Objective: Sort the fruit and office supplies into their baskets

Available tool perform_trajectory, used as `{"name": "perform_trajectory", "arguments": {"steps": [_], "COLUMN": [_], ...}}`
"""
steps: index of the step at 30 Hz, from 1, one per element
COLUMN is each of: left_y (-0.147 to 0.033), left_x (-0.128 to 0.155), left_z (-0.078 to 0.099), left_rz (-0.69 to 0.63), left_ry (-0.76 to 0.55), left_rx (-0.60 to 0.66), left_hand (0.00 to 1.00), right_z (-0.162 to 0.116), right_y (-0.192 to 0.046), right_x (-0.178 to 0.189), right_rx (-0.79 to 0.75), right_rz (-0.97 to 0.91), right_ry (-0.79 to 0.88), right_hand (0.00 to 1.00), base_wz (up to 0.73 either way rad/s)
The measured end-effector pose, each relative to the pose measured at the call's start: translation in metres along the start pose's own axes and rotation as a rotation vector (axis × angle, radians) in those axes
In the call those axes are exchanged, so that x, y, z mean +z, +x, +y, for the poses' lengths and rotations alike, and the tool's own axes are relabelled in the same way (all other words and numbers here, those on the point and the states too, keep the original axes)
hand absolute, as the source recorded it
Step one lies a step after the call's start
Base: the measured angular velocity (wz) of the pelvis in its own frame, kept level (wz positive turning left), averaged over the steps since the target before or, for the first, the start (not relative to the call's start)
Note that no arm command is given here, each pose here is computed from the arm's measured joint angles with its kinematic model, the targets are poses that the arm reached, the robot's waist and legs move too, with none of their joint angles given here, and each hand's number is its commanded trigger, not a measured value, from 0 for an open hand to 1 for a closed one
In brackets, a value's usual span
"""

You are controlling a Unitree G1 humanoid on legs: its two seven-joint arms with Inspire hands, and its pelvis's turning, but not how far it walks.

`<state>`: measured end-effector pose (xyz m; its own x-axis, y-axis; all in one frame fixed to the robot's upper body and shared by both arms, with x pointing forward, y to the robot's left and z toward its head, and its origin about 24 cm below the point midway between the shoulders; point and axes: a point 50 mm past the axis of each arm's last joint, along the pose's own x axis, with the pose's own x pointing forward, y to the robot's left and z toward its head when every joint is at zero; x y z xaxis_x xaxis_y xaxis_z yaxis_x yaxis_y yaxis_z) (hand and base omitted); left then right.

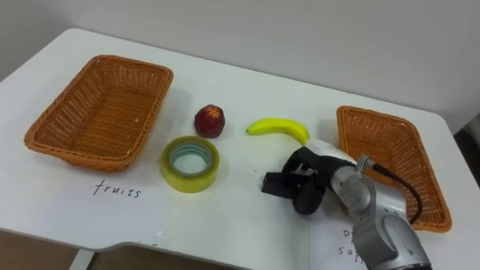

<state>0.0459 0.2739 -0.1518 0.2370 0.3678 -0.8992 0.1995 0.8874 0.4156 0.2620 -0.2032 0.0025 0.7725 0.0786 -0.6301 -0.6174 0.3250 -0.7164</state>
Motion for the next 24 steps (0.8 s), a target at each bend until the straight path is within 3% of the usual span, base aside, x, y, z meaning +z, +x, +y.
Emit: {"name": "perform_trajectory", "arguments": {"steps": [24], "left_y": [0.0000], "left_x": [0.0014], "left_z": [-0.0023], "left_rz": [0.001], "left_ry": [0.045], "left_rx": [-0.005], "left_hand": [0.00], "right_z": [-0.0012], "right_y": [-0.0066], "right_x": [0.0055], "right_rx": [-0.053], "right_rz": [-0.023], "right_ry": [-0.020], "right_hand": [1.00], "base_wz": [0.01]}}
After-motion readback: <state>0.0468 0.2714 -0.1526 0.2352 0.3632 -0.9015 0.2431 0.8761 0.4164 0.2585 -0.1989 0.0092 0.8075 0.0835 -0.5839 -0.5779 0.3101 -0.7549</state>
